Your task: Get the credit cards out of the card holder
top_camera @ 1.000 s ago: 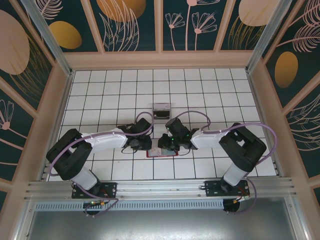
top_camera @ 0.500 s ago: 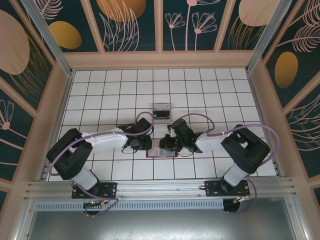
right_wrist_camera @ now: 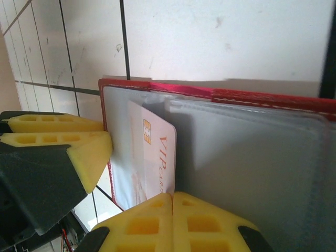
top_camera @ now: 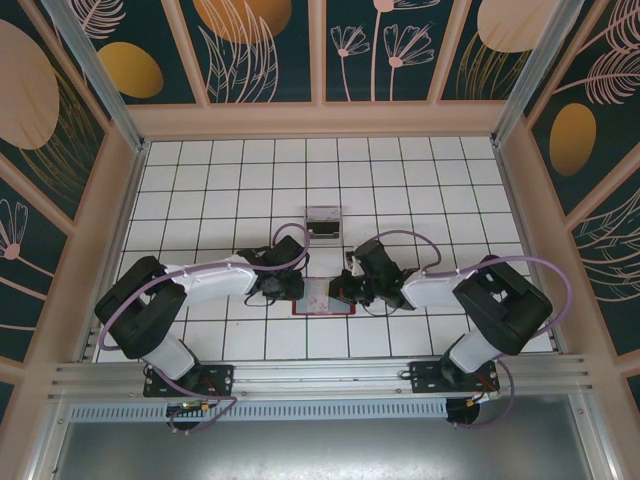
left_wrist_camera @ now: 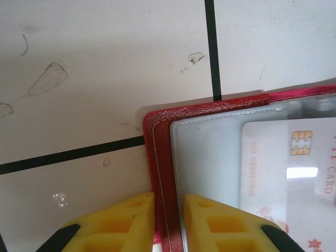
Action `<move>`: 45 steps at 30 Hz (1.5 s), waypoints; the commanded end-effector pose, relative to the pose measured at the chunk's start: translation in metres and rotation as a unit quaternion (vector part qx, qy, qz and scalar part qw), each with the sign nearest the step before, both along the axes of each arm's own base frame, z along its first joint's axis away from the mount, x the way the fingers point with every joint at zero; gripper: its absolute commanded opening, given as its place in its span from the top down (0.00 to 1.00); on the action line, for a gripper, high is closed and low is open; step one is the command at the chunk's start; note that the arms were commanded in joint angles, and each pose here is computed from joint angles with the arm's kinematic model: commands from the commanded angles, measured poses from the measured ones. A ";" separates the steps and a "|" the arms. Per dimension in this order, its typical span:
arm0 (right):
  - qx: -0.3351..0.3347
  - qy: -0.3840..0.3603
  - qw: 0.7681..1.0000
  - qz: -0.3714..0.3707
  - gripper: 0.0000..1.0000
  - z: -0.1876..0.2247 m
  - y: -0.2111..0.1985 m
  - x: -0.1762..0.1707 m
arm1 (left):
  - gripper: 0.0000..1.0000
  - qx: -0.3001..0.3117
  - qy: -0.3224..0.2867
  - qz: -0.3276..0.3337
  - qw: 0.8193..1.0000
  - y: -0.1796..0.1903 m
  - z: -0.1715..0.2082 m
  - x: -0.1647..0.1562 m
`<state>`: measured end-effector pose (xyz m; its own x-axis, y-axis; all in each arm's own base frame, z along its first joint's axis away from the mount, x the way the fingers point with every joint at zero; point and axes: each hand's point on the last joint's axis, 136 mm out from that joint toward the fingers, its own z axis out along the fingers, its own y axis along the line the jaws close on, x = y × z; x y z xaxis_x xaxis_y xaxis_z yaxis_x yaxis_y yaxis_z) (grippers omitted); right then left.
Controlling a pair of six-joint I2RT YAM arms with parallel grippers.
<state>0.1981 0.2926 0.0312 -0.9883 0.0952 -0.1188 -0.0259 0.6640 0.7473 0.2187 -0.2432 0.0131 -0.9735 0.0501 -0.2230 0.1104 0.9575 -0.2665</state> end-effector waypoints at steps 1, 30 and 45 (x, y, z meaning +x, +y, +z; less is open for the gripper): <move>-0.014 -0.004 1.000 -0.002 0.99 -0.003 -0.014 -0.004 | 0.76 0.054 0.034 -0.001 0.998 0.020 -0.024 -0.016; -0.085 -0.147 0.985 0.009 1.00 0.063 -0.040 0.034 | 0.73 -0.029 -0.052 -0.006 0.998 -0.009 0.036 0.012; -0.286 -0.426 0.824 0.241 1.00 0.120 -0.053 0.084 | 0.71 -0.052 -0.076 0.012 0.996 -0.002 0.046 0.011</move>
